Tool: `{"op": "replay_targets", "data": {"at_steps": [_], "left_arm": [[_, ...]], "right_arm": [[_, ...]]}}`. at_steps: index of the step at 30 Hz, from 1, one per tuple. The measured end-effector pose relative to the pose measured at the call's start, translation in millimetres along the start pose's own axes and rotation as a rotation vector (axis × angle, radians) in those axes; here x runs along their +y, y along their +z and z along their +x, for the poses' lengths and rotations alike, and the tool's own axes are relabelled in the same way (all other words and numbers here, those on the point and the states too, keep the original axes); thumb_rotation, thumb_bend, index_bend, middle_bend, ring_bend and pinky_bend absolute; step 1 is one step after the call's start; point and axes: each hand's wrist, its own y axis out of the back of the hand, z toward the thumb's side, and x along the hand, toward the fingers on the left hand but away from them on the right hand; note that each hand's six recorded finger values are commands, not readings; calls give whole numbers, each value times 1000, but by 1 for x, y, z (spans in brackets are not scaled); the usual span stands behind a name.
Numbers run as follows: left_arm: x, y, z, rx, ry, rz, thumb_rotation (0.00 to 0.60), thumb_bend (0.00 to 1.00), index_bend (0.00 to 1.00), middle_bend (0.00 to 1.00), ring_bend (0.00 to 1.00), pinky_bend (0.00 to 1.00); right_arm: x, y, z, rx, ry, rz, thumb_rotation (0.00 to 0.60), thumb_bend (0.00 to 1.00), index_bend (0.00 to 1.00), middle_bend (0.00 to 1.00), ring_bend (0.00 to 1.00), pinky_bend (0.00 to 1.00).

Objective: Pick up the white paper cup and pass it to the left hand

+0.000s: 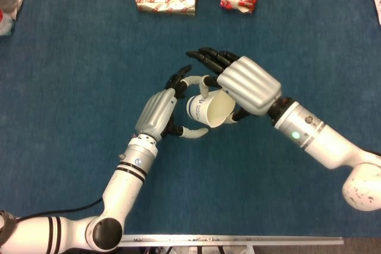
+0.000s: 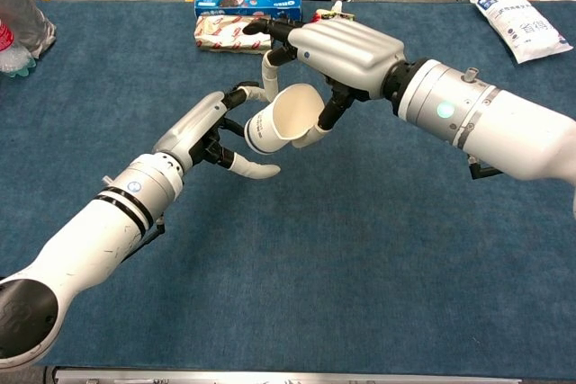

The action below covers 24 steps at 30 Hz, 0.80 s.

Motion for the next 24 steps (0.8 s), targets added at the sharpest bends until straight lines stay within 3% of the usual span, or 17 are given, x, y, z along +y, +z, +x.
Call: {"op": "replay_targets", "data": {"at_steps": [14,24], "left_arm": [[-1,-1,1,5,30,-12,600,99,370,6,74,310],[-1,-1,0,1,25,-24,600,98,388,20,76,311]], "right_arm": [[1,-1,2,-4,1,-3,600,0,542,63,0,202],[-2,-2,1,-7,8,-1,600,0,542,63,0,202]]}}
